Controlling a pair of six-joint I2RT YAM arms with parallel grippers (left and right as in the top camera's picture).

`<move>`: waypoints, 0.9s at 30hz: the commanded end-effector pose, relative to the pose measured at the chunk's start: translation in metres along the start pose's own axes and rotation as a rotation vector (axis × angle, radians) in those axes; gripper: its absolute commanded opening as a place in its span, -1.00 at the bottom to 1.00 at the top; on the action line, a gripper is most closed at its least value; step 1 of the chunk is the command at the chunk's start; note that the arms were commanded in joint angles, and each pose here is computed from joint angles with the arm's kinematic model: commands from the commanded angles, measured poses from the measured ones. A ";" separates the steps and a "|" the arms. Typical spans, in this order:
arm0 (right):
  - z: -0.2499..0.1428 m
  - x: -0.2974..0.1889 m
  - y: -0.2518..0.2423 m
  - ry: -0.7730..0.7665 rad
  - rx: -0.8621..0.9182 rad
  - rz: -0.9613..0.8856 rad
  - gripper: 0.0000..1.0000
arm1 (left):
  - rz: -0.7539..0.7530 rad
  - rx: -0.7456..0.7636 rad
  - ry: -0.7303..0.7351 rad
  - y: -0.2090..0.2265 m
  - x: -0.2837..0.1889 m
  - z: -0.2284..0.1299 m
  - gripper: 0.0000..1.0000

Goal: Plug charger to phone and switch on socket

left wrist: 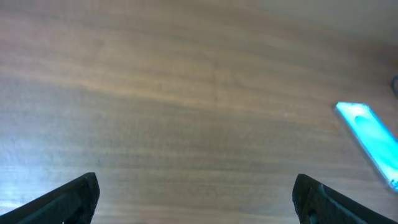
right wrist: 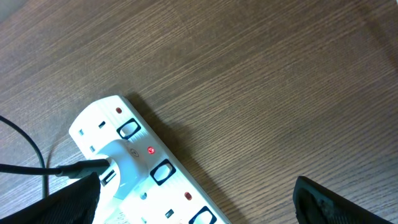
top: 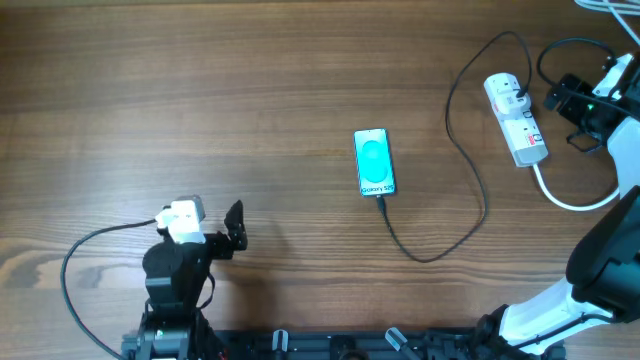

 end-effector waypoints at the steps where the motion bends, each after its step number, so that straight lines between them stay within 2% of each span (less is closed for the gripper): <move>1: 0.000 0.005 0.001 0.009 -0.013 0.011 0.99 | -0.002 0.015 -0.089 -0.001 -0.006 0.009 1.00; 9: 0.000 0.005 0.001 0.009 -0.013 0.011 0.99 | -0.018 0.048 -0.219 -0.007 -0.016 0.023 1.00; 11: 0.000 0.005 0.001 0.009 -0.013 0.011 0.99 | -0.041 0.131 -0.254 -0.013 -0.019 0.026 1.00; 14: 0.000 0.005 0.001 0.009 -0.013 0.011 0.99 | -0.033 0.165 -0.316 -0.014 -0.025 0.032 1.00; 16: 0.000 0.005 0.001 0.009 -0.012 0.011 0.99 | 0.026 0.156 -0.324 -0.010 -0.025 0.032 1.00; 21: 0.000 0.005 0.001 0.009 -0.013 0.011 0.99 | 0.089 0.304 -0.324 -0.007 -0.026 0.033 1.00; 27: 0.000 0.005 0.001 0.009 -0.013 0.011 0.99 | 0.118 0.326 -0.325 -0.004 -0.026 0.034 1.00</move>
Point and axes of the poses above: each gripper's point midway between its finger pads, its own x axis out along the fingers, its own y axis along the line the jaws close on, z = x × y, the point moved 10 cm from there along -x, back along the fingers, and after that the axes turned 1 degree about x, right-handed, at the moved point
